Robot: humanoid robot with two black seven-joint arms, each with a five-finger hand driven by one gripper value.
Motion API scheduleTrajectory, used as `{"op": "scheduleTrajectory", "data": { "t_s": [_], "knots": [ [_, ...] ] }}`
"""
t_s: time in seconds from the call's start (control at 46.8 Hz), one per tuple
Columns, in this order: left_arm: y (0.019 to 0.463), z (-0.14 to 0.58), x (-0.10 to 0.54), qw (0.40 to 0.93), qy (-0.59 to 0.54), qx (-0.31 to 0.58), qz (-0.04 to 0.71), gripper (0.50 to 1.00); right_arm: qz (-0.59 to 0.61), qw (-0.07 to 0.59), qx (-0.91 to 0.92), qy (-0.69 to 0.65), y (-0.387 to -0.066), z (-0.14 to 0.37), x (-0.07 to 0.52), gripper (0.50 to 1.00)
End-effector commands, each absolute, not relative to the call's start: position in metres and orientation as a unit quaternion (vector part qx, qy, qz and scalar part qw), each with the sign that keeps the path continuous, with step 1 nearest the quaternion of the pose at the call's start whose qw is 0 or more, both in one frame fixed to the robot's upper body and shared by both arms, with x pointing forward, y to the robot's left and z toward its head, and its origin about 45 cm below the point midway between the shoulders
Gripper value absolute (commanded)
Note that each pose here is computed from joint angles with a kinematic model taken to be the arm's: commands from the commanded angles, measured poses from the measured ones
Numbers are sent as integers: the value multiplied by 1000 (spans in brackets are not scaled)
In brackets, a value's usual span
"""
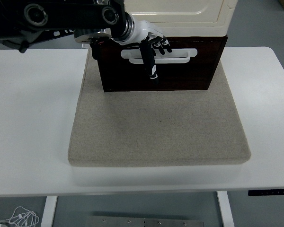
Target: Open the drawer under the combination cabinet
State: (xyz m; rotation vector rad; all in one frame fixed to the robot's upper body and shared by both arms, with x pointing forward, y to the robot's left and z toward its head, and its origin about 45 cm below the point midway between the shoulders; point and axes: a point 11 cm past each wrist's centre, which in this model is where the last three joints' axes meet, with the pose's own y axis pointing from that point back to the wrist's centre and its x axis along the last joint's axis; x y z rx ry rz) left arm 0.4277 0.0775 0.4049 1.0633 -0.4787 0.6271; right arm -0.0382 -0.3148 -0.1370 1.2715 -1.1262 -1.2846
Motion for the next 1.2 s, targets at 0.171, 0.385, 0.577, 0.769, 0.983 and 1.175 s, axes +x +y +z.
{"op": "scheduleTrajectory", "data": {
  "t_s": [0.171,0.385,0.577,0.769,0.983,1.175],
  "knots": [
    [82,400,433,787,-215,496,297,1000,-528,485,522,-463,-315,-137,-38,926],
    [79,399,434,787,-216,496,297,1000,-528,485,522,-463,-315,-137,-38,926],
    [78,394,435,787,-212,499,294,1000,-528,485,522,-463,-315,-137,-38,926],
    [78,390,435,787,-210,500,293,1000,-528,485,522,-463,-315,-137,-38,926],
    [68,380,431,791,-208,504,279,1000,-528,485,522,-463,-315,-137,-38,926],
    [68,381,431,789,-215,504,276,1000,-528,485,522,-463,-315,-137,-38,926]
  ]
}}
